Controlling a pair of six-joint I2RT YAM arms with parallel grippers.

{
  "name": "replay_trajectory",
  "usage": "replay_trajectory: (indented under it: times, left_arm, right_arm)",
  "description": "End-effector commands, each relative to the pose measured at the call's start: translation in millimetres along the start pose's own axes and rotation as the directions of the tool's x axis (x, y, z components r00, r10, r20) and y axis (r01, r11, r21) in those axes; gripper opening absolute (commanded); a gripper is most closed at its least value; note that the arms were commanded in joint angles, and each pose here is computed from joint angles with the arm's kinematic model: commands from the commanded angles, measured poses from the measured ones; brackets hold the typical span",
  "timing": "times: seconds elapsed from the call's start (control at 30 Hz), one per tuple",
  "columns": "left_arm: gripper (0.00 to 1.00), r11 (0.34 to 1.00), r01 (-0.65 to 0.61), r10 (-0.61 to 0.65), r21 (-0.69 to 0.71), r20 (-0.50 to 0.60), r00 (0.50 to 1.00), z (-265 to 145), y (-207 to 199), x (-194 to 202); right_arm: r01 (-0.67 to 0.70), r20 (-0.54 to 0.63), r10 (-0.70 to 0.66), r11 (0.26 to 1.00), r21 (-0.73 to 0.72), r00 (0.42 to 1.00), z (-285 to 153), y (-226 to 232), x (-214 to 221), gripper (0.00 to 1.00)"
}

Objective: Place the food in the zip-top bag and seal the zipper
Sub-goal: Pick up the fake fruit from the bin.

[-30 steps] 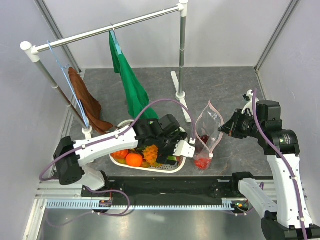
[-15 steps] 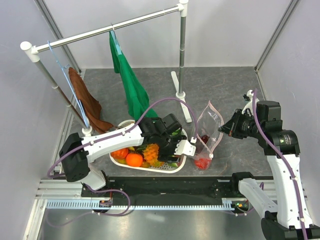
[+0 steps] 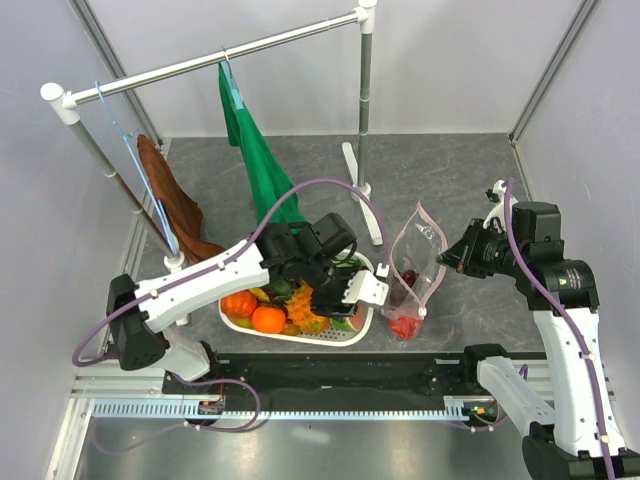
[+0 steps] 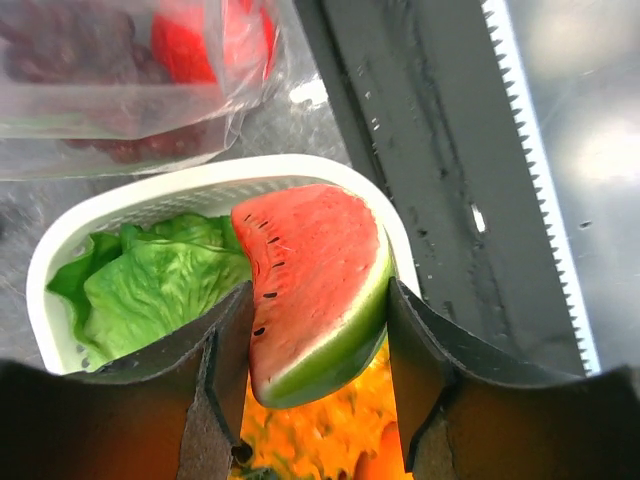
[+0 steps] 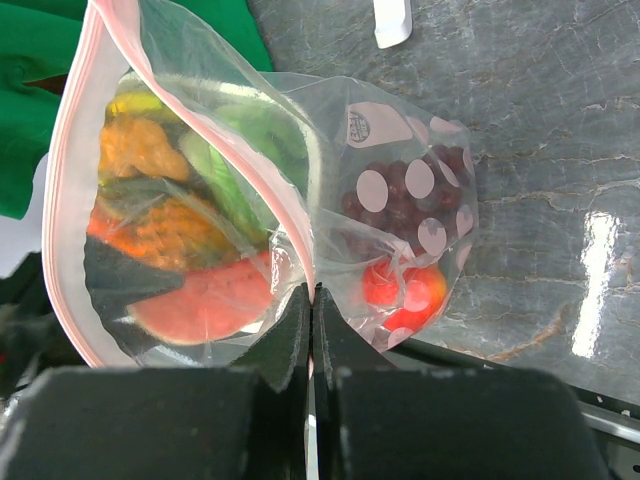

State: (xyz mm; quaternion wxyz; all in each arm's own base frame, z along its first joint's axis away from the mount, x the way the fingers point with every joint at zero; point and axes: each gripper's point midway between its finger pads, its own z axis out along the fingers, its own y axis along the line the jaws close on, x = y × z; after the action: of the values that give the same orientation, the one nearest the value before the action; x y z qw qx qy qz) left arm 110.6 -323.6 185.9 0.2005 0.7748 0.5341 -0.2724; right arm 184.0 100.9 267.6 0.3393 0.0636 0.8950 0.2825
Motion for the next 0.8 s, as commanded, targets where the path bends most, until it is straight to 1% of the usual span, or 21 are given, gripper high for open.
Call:
replay_trajectory:
  times: [0.0,0.1,0.17,0.2,0.23,0.43,0.5,0.53,0.6,0.63,0.67,0.73,0.77]
  left_arm:
    - [0.31,1.000,-0.024,0.023,0.010,0.117,0.993,-43.2,-20.0,-39.1]
    - [0.31,0.999,-0.049,0.050,-0.007,0.163,0.985,-67.8,-27.9,-56.3]
    - [0.31,0.999,-0.048,0.047,0.003,0.171,0.984,-78.7,-35.5,-60.0]
    - [0.30,0.998,-0.057,0.058,-0.013,0.195,0.979,-89.8,-36.6,-69.2]
    - [0.30,0.999,-0.054,0.053,-0.001,0.203,0.978,-95.7,-41.7,-72.1]
    - [0.29,0.996,-0.060,0.081,-0.071,0.332,0.940,-147.3,-48.2,-117.5]
    - [0.29,0.991,-0.051,0.095,-0.122,0.386,0.917,-168.7,-44.5,-138.2]
    - [0.29,0.987,-0.028,0.088,-0.156,0.392,0.916,-172.5,-36.3,-143.3]
    - [0.29,0.976,0.002,0.098,-0.220,0.446,0.890,-188.9,-24.0,-164.1]
    - [0.29,0.967,0.020,0.099,-0.253,0.448,0.889,-191.8,-15.4,-167.8]
    - [0.29,0.965,0.041,0.081,-0.260,0.440,0.894,-185.6,-4.2,-170.5]
    - [0.28,0.958,0.048,0.089,-0.281,0.454,0.887,-189.5,4.3,-180.0]
    - [0.28,0.960,0.063,0.068,-0.271,0.447,0.892,-179.9,12.6,-181.8]
  right_arm:
    - [0.012,0.026,-0.012,1.000,0.002,1.000,-0.4,-0.3,-5.0,0.00]
    - [0.010,0.024,-0.010,1.000,0.000,1.000,-0.4,0.5,-5.6,0.00]
    - [0.013,0.026,-0.013,1.000,0.001,1.000,0.8,-0.2,-7.0,0.00]
    - [0.010,0.021,-0.011,1.000,0.004,1.000,1.7,-0.7,-7.1,0.00]
    - [0.012,0.023,-0.012,1.000,0.001,1.000,2.5,-0.4,-8.0,0.00]
    - [0.004,0.022,-0.003,1.000,-0.023,1.000,4.4,4.7,-11.2,0.00]
    - [0.000,0.019,0.001,1.000,-0.031,1.000,4.9,5.8,-10.6,0.00]
    - [-0.001,0.020,0.002,0.999,-0.038,1.000,4.9,7.1,-10.8,0.00]
    - [-0.013,0.011,0.013,0.998,-0.059,1.000,5.6,10.4,-8.6,0.00]
    - [-0.013,0.014,0.014,0.998,-0.069,1.000,6.0,12.2,-9.5,0.00]
    - [-0.017,0.016,0.018,0.997,-0.077,1.000,5.6,14.0,-10.5,0.00]
    - [-0.016,0.020,0.018,0.996,-0.091,1.000,4.8,17.3,-12.4,0.00]
    - [-0.014,0.021,0.016,0.995,-0.098,1.000,4.1,19.0,-12.8,0.00]
